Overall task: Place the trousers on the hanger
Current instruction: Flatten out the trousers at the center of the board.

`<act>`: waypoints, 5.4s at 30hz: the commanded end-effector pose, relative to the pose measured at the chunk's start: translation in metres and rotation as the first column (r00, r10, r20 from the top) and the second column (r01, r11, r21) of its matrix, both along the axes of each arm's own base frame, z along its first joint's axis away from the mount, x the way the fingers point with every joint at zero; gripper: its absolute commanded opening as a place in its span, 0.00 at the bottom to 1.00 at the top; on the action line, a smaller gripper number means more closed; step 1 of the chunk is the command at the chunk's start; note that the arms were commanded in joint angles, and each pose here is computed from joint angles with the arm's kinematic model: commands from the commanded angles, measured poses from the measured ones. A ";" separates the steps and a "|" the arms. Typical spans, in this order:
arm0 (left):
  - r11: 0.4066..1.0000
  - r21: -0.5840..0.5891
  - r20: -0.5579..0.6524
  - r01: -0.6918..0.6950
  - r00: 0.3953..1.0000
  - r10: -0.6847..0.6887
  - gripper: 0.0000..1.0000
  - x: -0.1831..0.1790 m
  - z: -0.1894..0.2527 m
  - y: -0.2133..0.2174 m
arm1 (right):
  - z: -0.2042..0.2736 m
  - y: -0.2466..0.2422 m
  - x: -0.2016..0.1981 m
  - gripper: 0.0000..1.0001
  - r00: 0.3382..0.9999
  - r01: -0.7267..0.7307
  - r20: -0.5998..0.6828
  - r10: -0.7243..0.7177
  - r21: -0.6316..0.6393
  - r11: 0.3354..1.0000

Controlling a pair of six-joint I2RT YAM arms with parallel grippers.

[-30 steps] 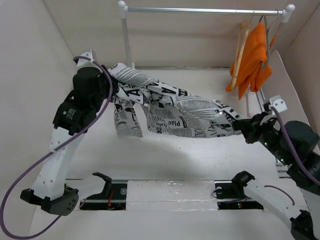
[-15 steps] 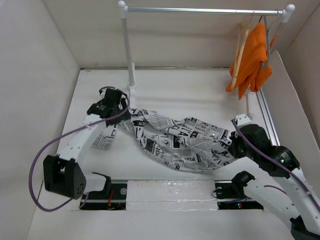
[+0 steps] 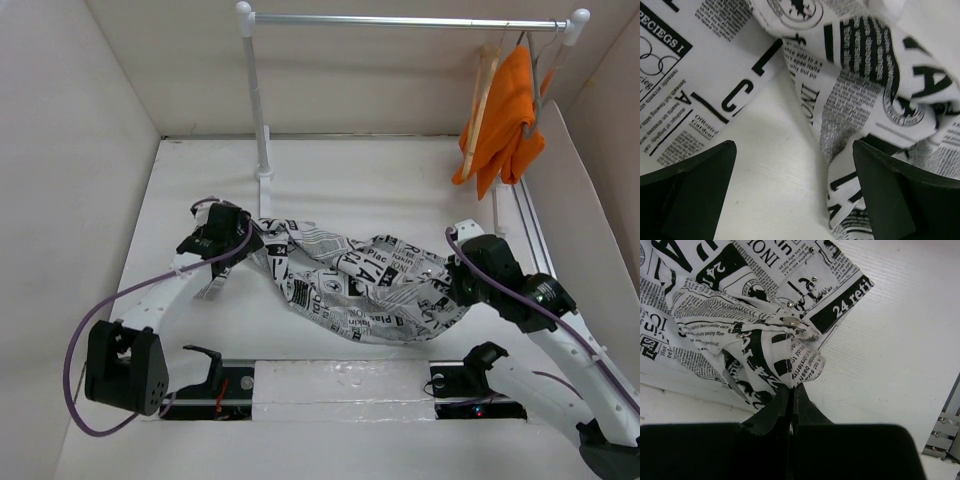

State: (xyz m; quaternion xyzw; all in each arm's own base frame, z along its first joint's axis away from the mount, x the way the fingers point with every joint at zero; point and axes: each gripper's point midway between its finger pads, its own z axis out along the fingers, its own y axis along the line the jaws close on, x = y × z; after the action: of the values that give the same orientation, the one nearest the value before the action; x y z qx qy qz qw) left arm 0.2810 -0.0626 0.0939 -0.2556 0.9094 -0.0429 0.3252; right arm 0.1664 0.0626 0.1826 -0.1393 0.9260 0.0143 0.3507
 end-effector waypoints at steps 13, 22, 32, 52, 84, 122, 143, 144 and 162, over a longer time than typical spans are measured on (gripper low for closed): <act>0.955 -0.260 0.228 -0.144 0.952 0.205 0.96 0.110 0.018 0.005 | -0.015 0.036 -0.001 0.00 0.985 -0.170 0.031 0.168 0.133 0.976; 0.952 -0.246 0.240 -0.184 0.940 0.243 0.08 0.126 0.038 0.013 | -0.010 0.026 -0.006 0.00 0.989 -0.147 0.022 0.145 0.108 0.983; 0.977 0.074 0.272 -0.198 0.947 0.172 0.18 0.107 0.077 0.059 | -0.003 0.035 -0.032 0.00 0.926 -0.361 -0.088 0.367 0.078 0.929; 0.967 -0.130 0.180 -0.221 0.953 0.242 0.90 0.106 0.032 0.074 | -0.009 0.038 0.032 0.85 0.982 -0.184 -0.014 0.186 0.092 0.979; 0.915 -0.293 0.052 -0.278 0.951 0.306 0.00 0.153 -0.019 0.076 | -0.071 -0.059 0.140 0.00 0.976 0.148 0.106 -0.189 0.312 0.938; 0.998 0.056 0.168 -0.021 0.986 0.011 0.34 0.204 0.128 0.070 | 0.079 -0.144 0.145 0.00 0.836 0.464 0.369 -0.406 -0.082 0.882; 0.878 -0.227 0.128 -0.421 0.881 0.455 0.69 0.080 0.004 0.125 | -0.006 0.037 0.065 0.06 0.952 -0.240 0.256 0.166 0.292 0.926; 0.870 -0.246 0.134 -0.426 0.874 0.466 0.69 0.086 0.002 0.128 | -0.008 0.039 0.060 0.10 0.950 -0.251 0.254 0.182 0.273 0.929; 0.798 -0.285 -0.006 -0.531 0.833 0.553 0.50 0.165 -0.069 0.144 | -0.028 0.102 0.031 0.57 0.934 -0.354 0.138 0.329 0.266 0.897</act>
State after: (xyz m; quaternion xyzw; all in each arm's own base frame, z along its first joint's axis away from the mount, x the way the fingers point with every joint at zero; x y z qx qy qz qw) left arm 0.4434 0.0790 0.0370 -0.5444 0.7657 -0.0932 0.3298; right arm 0.1850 0.1420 0.1339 -0.2483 0.8786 0.1785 0.3668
